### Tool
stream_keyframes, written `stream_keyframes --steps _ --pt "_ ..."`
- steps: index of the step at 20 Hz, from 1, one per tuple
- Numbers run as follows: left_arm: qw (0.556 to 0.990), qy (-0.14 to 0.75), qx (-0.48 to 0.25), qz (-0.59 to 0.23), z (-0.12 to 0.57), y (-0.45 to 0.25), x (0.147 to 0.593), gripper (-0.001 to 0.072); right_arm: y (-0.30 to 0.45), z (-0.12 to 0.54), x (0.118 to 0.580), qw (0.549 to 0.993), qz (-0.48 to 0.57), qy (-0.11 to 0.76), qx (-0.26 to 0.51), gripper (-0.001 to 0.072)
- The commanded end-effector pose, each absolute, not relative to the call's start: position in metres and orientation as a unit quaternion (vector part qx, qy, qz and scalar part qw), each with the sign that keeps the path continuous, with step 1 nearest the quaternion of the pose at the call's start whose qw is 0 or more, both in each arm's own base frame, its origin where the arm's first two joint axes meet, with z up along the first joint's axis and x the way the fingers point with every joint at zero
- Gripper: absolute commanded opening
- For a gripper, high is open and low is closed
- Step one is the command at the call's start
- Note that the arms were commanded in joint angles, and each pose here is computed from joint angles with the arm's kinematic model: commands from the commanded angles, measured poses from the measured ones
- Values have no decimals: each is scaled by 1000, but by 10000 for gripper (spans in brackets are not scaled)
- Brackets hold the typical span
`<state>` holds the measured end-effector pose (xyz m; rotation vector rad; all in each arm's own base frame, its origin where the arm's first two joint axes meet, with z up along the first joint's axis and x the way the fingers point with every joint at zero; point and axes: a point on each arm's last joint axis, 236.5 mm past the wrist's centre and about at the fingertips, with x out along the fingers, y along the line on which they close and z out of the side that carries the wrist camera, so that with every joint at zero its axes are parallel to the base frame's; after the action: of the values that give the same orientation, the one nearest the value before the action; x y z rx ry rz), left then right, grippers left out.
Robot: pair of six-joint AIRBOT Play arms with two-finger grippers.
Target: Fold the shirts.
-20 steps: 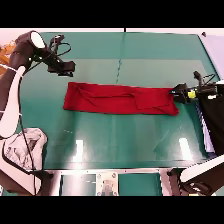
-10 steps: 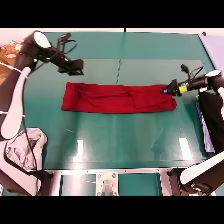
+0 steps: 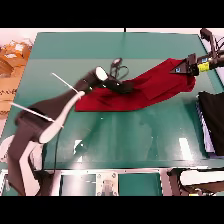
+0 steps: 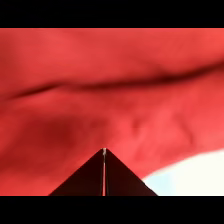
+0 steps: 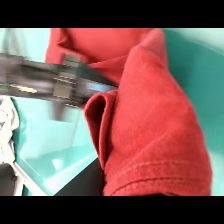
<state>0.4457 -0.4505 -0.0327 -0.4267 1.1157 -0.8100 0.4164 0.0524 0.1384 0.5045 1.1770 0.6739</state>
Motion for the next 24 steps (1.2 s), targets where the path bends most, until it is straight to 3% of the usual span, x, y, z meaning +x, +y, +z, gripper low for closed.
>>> stream_keyframes --steps 1,5,9,14,17,21,24 --pt "737 503 -268 -363 -55 -498 435 22 73 160 405 750 317 537 222 14" --pt "713 533 -254 -379 -62 -489 426 22 78 160 407 752 319 534 219 15" --pt "684 562 -168 -434 -19 -421 438 21 85 165 410 753 327 524 227 15" --pt "756 605 -28 -248 21 -209 495 22 154 178 415 741 368 509 237 14" --pt "791 598 17 -127 52 -94 507 22 230 169 426 744 388 491 231 15" --pt "813 577 4 -79 83 -24 508 22 358 93 445 751 382 488 227 14" --pt "816 574 -5 -62 86 2 508 22 455 24 452 760 357 462 285 20"
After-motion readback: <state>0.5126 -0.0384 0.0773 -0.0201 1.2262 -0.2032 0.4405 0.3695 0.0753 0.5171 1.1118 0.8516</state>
